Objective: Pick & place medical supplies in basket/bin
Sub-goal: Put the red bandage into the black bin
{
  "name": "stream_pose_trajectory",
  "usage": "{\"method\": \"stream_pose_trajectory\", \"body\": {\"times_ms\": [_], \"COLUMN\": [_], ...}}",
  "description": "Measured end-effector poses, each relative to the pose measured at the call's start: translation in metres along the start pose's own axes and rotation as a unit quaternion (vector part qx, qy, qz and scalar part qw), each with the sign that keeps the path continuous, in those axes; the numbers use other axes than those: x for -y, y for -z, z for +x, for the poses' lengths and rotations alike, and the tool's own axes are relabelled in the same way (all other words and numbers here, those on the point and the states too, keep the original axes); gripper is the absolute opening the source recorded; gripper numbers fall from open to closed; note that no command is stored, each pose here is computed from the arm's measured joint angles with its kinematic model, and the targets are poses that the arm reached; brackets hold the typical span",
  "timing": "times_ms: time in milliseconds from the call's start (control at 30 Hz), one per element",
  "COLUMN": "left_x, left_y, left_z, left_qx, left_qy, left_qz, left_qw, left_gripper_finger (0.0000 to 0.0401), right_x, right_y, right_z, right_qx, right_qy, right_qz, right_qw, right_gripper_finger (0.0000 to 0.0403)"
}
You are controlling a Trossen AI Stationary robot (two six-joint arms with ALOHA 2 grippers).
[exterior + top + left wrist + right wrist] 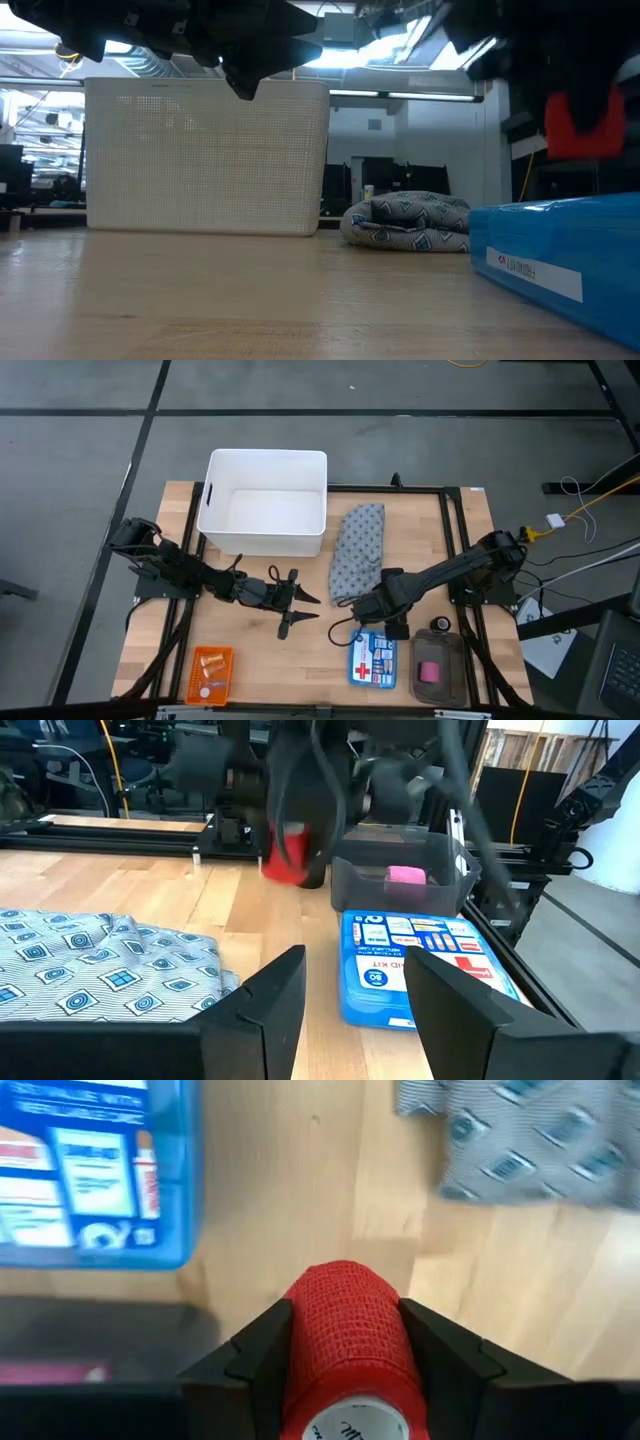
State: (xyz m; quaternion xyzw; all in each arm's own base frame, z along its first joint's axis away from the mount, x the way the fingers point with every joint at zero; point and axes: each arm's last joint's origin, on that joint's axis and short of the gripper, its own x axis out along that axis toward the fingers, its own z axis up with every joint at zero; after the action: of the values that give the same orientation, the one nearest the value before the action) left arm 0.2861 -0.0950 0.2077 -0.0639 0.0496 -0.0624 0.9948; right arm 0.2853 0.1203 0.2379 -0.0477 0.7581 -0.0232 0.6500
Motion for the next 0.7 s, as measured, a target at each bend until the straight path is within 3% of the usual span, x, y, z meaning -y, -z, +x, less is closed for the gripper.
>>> {"method": "stream_pose_trajectory", "body": {"times_ms": [300, 433, 700], "left_x": [0.0, 0.0, 0.0], "left_y": [0.0, 0.0, 0.0], "left_z": [0.0, 0.0, 0.0], "left_qx": [0.0, 0.0, -0.001], "left_qy": [0.0, 0.0, 0.006], "left_qz": [0.001, 0.002, 0.002], "left_qw": [1.0, 1.0, 1.0], "left_gripper_finger": [0.0166, 0.0166, 0.0166], "right_x": [-0.03, -0.054, -0.1], "right_y": [0.02, 0.037, 0.074], "right_z": [-0.055, -0.059, -0.051], "right_qx": [-0.01, -0.022, -0.026], "right_qy": [-0.067, -0.079, -0.045], "right_qz": [0.051, 0.063, 0.081], "right_qw": [0.996, 0.995, 0.995], "right_gripper_finger": [0.0167, 0.0167, 0.0167]}}
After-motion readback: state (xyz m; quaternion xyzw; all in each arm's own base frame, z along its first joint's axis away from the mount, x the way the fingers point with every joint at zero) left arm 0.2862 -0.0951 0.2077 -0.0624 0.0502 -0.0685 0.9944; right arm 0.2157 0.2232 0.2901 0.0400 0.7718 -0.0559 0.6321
